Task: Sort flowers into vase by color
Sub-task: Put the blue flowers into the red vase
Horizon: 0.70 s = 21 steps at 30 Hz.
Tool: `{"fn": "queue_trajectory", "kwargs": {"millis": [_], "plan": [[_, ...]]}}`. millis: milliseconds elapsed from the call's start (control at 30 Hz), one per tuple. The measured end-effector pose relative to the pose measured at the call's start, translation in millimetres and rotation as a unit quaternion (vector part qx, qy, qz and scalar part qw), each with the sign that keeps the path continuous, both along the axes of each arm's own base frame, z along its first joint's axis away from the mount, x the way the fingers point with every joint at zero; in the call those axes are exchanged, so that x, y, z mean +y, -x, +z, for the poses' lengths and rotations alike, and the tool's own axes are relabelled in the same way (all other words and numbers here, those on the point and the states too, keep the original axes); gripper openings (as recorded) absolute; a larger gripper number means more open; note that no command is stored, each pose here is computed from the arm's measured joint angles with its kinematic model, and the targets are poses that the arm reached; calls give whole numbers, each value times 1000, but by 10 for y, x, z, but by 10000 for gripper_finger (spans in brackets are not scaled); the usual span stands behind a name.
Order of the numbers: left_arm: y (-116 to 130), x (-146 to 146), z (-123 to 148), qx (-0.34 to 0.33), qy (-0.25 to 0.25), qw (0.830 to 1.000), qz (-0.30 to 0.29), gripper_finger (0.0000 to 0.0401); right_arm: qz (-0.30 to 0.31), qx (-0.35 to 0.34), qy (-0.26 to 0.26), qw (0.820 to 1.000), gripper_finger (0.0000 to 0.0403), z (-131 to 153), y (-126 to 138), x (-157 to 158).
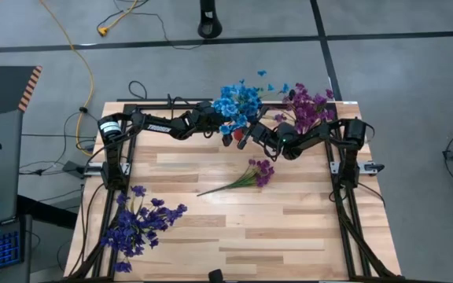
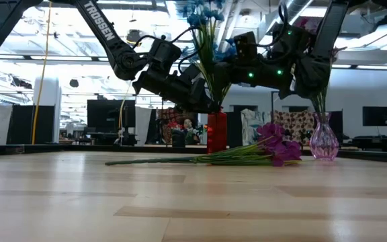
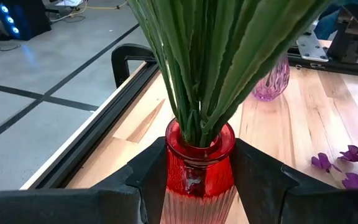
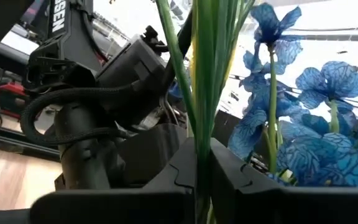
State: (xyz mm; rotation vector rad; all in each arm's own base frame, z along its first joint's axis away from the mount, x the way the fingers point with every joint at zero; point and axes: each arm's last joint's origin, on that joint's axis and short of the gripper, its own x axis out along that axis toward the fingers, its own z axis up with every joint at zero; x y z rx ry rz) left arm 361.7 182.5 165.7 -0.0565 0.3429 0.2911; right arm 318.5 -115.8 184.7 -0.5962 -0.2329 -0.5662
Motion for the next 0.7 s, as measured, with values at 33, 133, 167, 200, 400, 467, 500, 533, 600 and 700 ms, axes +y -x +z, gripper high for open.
{"fn": "queue_trajectory", "kwargs": {"millis": [33,133,167,200,400,467,500,533,600,700], "plan": [[0,0,0,0,0,1000,0,155,-5,0,-2,1000,47,-1,1,-1],[0,0,0,0,0,1000,0,155,-30,1,-15,999,47,-12,-3,4],[0,0,-1,0,1,1000,0,155,-36,5,-20,999,47,-21,-9,15],[0,0,-1,0,1,1000,0,155,-39,8,-23,999,47,-29,-16,29],[-1,-3,0,0,1,1000,0,155,-45,14,-33,998,47,-44,-56,145],[-2,-4,0,0,1,1000,-1,155,-55,12,-38,998,47,-45,-64,180],[-2,-4,1,-1,1,1000,-1,155,-61,11,-42,997,47,-45,-66,195],[-2,-4,1,-1,1,1000,-1,155,-68,10,-45,997,47,-45,-68,206],[-2,-4,1,-1,1,1000,-1,155,-83,8,-52,995,48,-47,-69,224],[-3,-4,1,-1,1,1000,-1,155,-100,16,-61,993,48,-66,-79,255]]}}
